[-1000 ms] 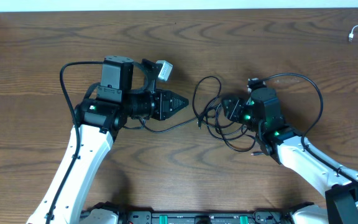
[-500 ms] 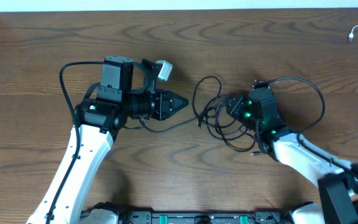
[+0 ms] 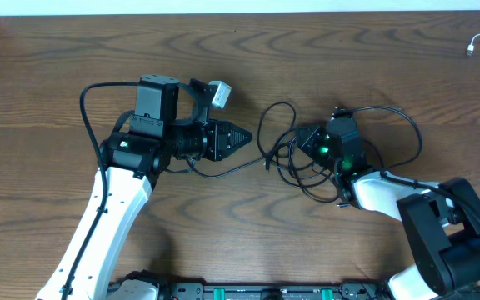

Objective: Untangle cables

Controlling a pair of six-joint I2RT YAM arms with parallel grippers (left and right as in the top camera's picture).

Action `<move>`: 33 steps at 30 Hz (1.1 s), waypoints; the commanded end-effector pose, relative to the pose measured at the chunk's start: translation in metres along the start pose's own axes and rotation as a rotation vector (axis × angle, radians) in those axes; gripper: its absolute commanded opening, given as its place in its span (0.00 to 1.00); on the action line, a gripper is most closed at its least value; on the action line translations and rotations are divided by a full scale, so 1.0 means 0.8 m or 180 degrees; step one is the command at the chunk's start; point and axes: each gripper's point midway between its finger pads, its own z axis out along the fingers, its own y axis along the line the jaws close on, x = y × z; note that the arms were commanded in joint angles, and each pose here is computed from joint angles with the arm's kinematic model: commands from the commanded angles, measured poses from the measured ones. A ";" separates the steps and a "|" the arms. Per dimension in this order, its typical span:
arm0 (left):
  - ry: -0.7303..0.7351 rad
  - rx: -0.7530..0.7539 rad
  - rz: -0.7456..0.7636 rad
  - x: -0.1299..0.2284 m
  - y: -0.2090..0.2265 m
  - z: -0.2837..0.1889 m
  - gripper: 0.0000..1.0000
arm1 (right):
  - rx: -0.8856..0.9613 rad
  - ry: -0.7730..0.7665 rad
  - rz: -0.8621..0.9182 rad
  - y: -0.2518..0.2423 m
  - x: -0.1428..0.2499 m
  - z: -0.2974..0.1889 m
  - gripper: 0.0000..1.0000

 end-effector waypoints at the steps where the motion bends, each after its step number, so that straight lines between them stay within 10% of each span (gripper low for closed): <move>1: -0.0018 0.0020 0.0060 -0.004 -0.004 -0.002 0.08 | -0.0144 0.0080 -0.0120 0.010 0.006 0.003 0.01; 20: 0.0018 0.0036 -0.0052 0.000 -0.005 -0.001 0.08 | -0.1879 0.0259 -0.1538 0.151 -0.047 -0.181 0.01; 33: 0.0269 0.0881 0.0540 0.023 -0.078 0.010 0.12 | -0.1727 0.0304 0.0169 0.163 -0.072 -0.202 0.01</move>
